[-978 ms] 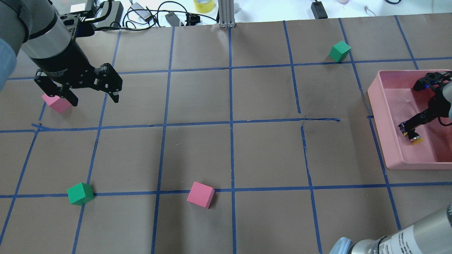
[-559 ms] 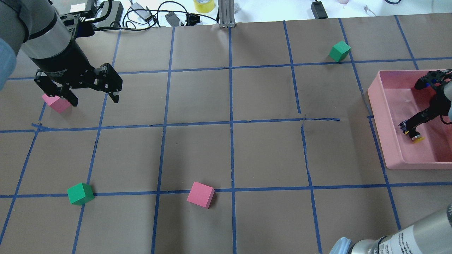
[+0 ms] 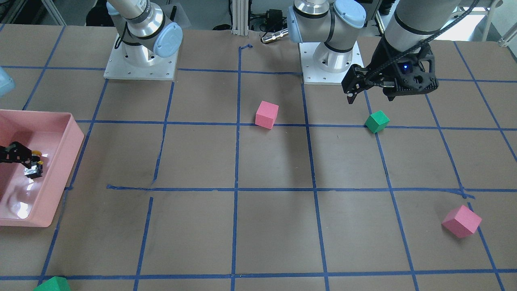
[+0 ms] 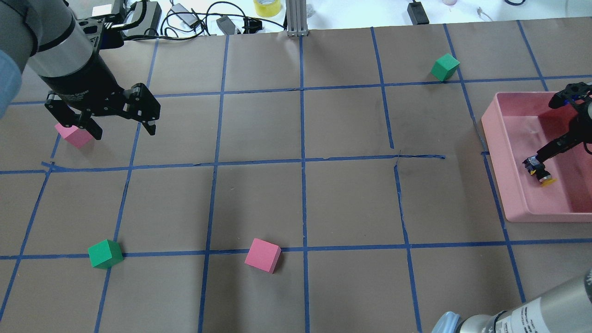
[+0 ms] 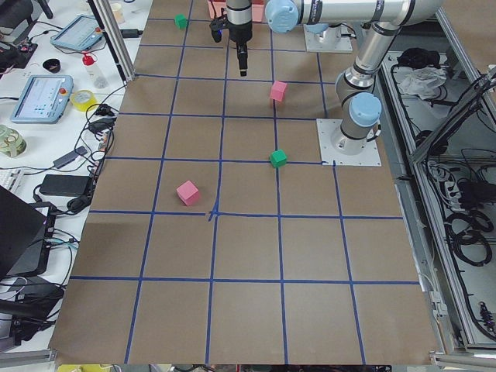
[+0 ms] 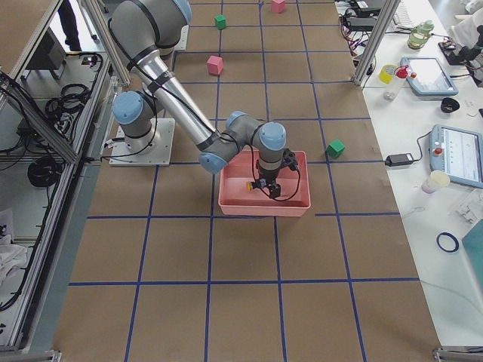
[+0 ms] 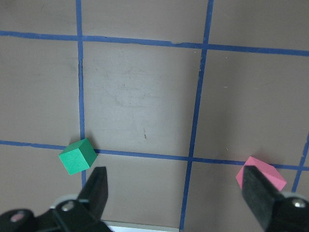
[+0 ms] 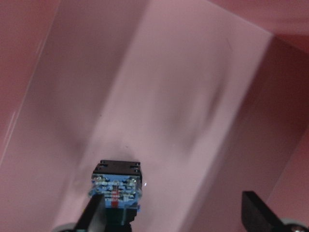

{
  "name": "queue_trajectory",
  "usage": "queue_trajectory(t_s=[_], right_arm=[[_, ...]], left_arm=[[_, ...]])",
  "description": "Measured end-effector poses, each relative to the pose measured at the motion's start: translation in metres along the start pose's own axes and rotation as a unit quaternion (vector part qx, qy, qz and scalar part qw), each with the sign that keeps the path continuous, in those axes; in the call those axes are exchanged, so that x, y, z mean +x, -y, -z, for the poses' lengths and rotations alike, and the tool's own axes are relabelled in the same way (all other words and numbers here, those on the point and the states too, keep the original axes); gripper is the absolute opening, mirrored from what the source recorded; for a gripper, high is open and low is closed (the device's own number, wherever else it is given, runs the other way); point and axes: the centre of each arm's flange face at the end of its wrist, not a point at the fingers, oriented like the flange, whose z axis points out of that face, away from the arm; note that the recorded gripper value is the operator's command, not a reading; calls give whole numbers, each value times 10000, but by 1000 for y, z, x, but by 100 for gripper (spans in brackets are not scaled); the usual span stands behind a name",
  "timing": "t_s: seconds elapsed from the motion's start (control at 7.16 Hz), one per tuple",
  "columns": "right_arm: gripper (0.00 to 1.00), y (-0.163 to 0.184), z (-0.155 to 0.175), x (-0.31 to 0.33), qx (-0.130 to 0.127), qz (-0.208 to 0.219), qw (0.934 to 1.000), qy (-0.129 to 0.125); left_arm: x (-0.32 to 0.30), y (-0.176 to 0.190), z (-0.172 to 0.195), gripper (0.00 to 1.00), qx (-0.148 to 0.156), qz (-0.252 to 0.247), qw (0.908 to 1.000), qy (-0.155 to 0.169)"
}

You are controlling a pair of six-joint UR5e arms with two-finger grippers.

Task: Align button upright
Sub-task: 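Lower the right gripper into the bin around the button switch, then close the right gripper on the switch's black body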

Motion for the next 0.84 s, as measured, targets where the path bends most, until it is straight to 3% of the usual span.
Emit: queue_trajectory(t_s=[0.84], right_arm=[[100, 1, 0, -2, 3, -8, 10000, 28]], left_arm=[[0, -1, -1, 100, -10, -1, 10000, 3]])
